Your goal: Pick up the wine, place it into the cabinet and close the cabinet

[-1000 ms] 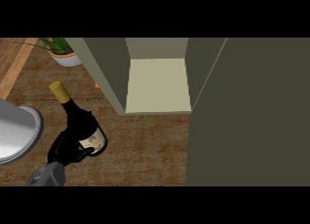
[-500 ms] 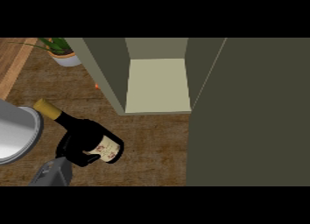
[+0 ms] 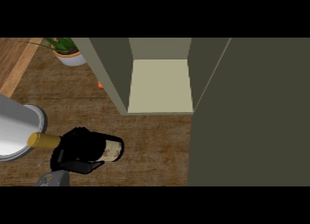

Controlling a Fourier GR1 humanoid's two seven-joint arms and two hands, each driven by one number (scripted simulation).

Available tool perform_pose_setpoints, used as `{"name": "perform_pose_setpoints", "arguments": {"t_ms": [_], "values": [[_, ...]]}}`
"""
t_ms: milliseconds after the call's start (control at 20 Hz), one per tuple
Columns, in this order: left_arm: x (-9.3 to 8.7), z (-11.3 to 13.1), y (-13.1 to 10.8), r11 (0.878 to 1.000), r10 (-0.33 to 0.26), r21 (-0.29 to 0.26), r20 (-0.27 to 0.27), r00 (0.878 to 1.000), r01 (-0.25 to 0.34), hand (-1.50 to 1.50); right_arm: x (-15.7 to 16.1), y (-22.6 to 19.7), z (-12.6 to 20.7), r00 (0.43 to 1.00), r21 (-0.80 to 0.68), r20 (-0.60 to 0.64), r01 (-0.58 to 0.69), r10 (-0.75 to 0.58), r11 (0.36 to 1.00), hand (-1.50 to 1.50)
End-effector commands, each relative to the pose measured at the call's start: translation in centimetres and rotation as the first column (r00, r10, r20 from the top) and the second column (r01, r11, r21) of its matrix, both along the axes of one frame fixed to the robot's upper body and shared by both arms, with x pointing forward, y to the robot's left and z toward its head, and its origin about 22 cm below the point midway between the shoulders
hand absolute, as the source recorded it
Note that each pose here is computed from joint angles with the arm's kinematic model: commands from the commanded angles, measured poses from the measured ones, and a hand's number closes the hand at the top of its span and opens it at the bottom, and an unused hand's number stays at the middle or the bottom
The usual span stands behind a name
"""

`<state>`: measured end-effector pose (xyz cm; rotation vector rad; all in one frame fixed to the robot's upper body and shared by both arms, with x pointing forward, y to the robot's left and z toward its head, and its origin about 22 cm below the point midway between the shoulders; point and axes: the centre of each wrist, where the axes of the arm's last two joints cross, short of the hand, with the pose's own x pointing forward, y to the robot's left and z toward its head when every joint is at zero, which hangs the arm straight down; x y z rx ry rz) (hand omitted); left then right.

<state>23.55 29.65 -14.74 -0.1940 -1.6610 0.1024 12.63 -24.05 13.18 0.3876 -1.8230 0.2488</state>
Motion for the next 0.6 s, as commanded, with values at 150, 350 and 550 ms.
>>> {"name": "perform_pose_setpoints", "arguments": {"t_ms": [150, 350, 550], "values": [[-0.3, 1.0, -2.4, 0.973, 0.049, 0.221, 0.118, 0.992, -0.074, 1.50, -2.1, -0.6, 2.6, 0.999, -0.006, 0.050, -0.008, 0.008, 1.000, -1.50], [2.1, 4.6, -2.4, 0.964, 0.060, 0.255, 0.080, 0.995, -0.079, 1.50, -2.3, 0.9, 2.5, 0.999, 0.028, 0.032, -0.018, 0.017, 0.999, -1.50], [2.9, 6.5, -8.0, 0.970, 0.061, 0.232, 0.079, 0.995, -0.078, 1.50, -2.2, -0.6, 2.0, 0.999, -0.001, 0.043, -0.018, 0.018, 1.000, -1.50]]}}
